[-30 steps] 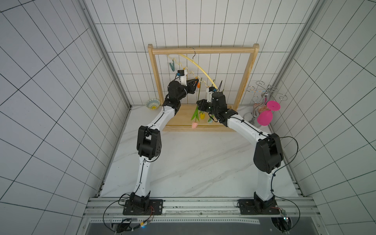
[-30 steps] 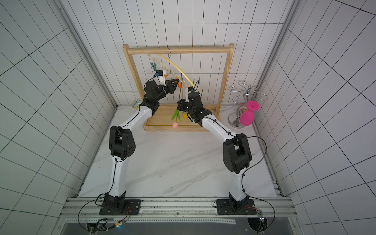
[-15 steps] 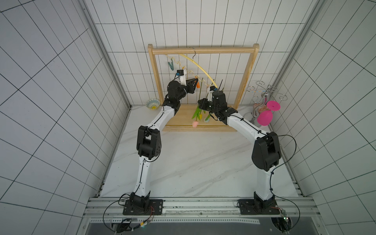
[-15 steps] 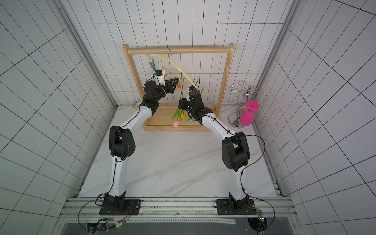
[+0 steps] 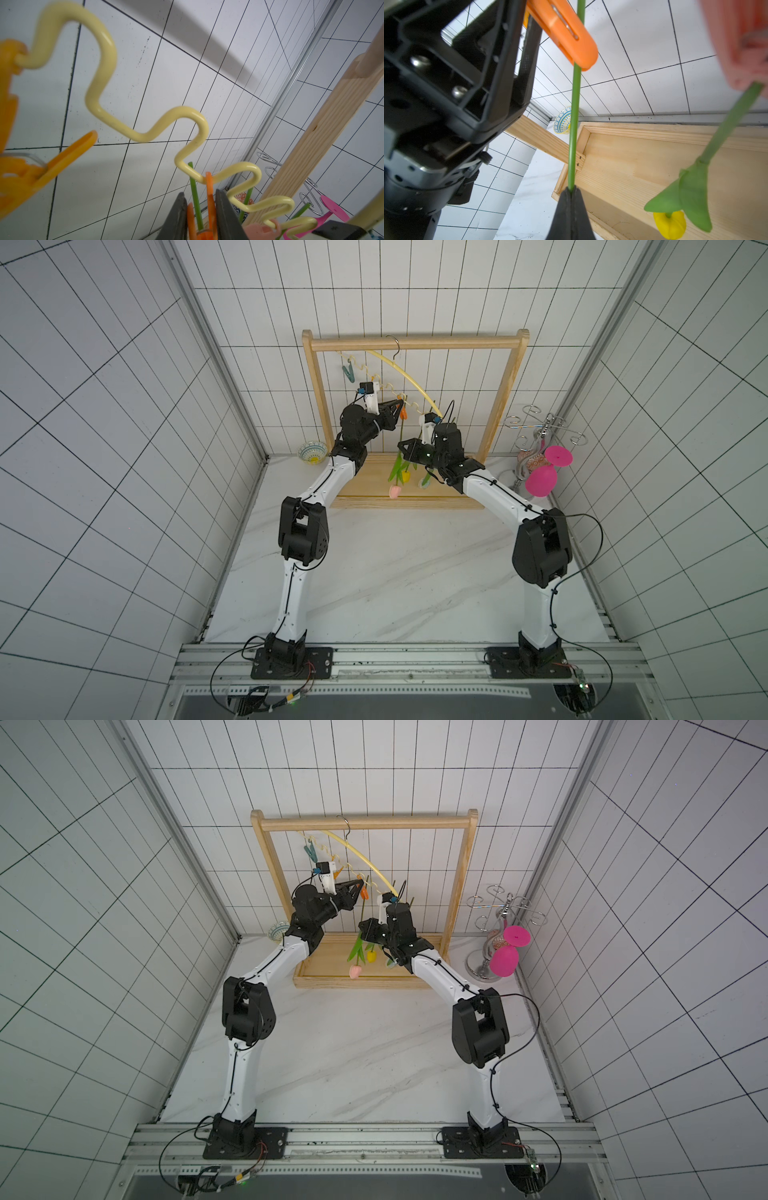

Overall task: Dry the flowers on a clothes hanger
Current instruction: Clamp the flower onto the hanger.

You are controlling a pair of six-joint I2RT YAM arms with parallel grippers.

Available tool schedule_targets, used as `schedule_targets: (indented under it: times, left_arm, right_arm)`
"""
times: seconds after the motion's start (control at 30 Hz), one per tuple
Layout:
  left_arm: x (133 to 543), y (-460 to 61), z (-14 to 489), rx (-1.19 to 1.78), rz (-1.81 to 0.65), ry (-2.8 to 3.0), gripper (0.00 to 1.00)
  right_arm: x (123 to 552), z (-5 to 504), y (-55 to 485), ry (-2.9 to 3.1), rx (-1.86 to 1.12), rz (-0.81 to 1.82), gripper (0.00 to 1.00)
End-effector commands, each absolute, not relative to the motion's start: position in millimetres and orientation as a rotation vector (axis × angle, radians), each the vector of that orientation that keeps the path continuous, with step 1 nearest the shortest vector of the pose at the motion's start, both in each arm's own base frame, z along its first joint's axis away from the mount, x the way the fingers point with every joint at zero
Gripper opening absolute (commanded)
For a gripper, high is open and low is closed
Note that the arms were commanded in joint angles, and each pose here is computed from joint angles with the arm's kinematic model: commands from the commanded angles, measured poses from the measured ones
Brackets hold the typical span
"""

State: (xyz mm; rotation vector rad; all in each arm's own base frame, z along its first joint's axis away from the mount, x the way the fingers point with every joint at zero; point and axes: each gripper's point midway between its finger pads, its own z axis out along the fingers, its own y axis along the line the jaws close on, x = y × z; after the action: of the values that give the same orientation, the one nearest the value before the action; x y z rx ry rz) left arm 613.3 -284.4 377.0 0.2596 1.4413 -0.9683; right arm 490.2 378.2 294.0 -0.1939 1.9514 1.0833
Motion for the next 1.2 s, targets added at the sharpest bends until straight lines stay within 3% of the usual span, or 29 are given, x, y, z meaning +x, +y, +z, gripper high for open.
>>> schedule_targets:
  times: [0.0,0.23,0.43,0.6,0.77,1.17]
  left_arm:
    - [601,-291,383,0.300,-0.998,1.441,0.25]
    - [601,-291,382,0.304,-0.996,1.446,0.26]
    - [599,-291,384,0.307,-1.001,1.441,0.48]
    - [594,-290,385,0.312,-0.997,1.441,0.50]
    - [586,-284,385,0.302,-0.976,1.438,0.51]
    - [574,-271,363,0.221,-0.993,1.502,0.55]
  right_arm:
    - [489,319,375,1.861,-0.236,1.109,0.00]
    - [489,319,372,1.860,-0.237,1.086,0.00]
    - [489,316,370,1.874,-0.237,1.066,0.00]
    - [486,314,367,1.884,-0.232,1.061,0.06]
    - [474,316,364,1.893,-0.237,1.076,0.40]
    - [418,313,359,1.903,-0.439,1.139,0.55]
